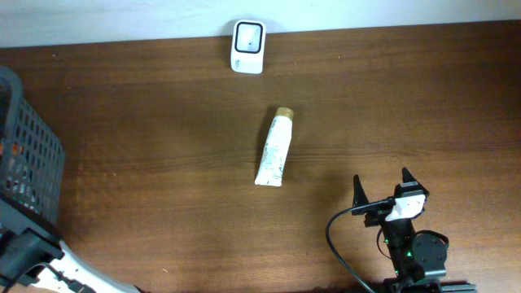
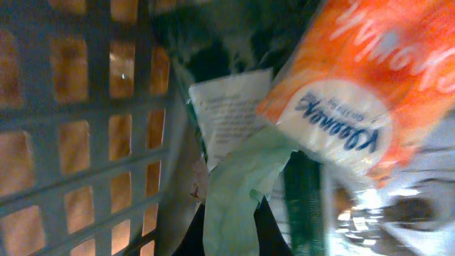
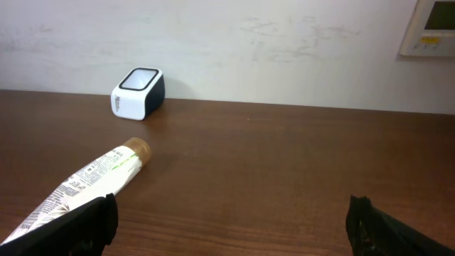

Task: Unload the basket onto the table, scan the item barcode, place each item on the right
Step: 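Reach the left gripper into the basket and grasp the mint-green packet, then carry the green packet and place it beside the white tube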

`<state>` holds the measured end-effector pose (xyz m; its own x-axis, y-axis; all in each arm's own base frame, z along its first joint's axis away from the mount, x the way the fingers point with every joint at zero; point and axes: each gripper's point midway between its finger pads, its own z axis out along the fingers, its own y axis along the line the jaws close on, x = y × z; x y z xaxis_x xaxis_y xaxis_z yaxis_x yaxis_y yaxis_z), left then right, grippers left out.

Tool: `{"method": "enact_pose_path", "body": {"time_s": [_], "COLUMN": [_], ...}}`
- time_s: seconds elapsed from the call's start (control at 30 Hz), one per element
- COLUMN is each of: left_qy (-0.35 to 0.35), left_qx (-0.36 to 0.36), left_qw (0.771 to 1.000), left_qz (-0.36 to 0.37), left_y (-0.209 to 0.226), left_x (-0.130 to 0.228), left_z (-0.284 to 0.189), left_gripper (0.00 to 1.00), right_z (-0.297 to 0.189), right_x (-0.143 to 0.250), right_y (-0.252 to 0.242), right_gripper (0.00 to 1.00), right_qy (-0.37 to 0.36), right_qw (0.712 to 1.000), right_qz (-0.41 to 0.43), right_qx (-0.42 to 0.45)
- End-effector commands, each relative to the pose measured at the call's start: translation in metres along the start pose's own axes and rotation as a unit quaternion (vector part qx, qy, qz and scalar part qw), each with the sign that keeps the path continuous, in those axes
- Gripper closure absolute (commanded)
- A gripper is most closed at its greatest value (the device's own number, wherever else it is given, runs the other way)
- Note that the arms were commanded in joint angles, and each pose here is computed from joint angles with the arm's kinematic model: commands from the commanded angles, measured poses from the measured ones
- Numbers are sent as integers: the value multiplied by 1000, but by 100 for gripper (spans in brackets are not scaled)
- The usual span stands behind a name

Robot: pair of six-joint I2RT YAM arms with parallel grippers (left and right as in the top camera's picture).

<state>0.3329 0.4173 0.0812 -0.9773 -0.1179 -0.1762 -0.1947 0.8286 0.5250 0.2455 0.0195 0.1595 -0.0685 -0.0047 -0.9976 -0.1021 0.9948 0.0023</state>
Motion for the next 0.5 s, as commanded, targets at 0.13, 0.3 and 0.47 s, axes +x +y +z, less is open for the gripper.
{"method": "enact_pose_path", "body": {"time_s": [0.13,0.3,0.47], "left_qy": [-147,-287,-447], "left_qx": [-69,-117,-48], "left_qw": [982,925,857], "left_qz": [-100,-218,-253], "left_y": [45,94,74], "left_x": [-53,-58,-63], "left_z": [-142,-276,-407], "left_gripper": [100,100,100], "right_z": [0,0,0], "right_x": [2,2,2], "right_y": [1,1,1], "right_gripper": [2,2,2], "right_qy": [2,2,2], "right_qw": [1000,1000,1000], "right_qz": [0,0,0], "right_qx": [-2,-2,-2]}}
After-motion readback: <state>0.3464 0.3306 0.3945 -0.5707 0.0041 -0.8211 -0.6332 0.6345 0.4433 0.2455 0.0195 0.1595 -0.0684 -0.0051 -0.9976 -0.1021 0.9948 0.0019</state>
